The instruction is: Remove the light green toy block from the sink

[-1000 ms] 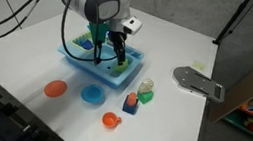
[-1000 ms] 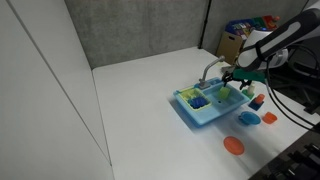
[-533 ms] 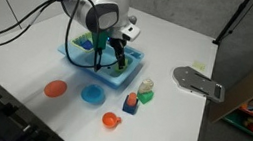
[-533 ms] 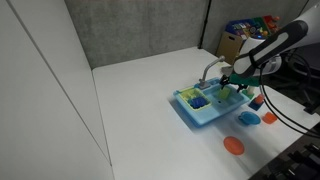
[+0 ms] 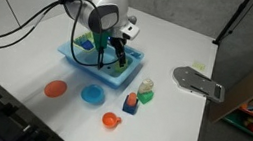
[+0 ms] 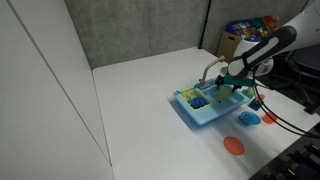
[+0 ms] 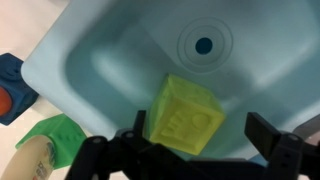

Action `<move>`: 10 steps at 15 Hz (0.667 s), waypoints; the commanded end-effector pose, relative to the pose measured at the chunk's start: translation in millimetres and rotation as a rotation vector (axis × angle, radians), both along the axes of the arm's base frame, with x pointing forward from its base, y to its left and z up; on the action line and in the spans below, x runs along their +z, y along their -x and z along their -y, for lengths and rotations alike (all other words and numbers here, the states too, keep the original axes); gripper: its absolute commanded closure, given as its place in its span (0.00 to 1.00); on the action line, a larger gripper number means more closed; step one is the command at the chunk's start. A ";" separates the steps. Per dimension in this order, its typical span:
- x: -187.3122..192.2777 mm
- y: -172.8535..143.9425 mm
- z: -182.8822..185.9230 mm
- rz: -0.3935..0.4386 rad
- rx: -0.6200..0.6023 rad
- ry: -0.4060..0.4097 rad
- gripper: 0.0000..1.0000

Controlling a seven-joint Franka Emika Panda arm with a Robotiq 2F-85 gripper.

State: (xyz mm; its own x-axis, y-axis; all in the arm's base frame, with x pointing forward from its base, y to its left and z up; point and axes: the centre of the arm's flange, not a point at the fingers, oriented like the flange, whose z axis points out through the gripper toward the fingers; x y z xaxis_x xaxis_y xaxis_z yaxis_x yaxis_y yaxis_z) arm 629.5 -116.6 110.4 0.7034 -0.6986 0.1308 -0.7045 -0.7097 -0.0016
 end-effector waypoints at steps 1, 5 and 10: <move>-4.0 -11.8 -0.8 0.010 -0.039 0.008 0.00; -10.2 -12.2 2.2 0.003 -0.062 0.016 0.00; -17.9 -9.9 4.0 -0.009 -0.054 0.028 0.34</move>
State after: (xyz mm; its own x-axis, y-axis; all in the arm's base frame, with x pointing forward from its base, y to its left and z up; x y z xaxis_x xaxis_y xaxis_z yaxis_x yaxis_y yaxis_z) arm 631.6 -121.4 95.1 0.6795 -0.7209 0.1366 -0.7293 -0.6840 0.0181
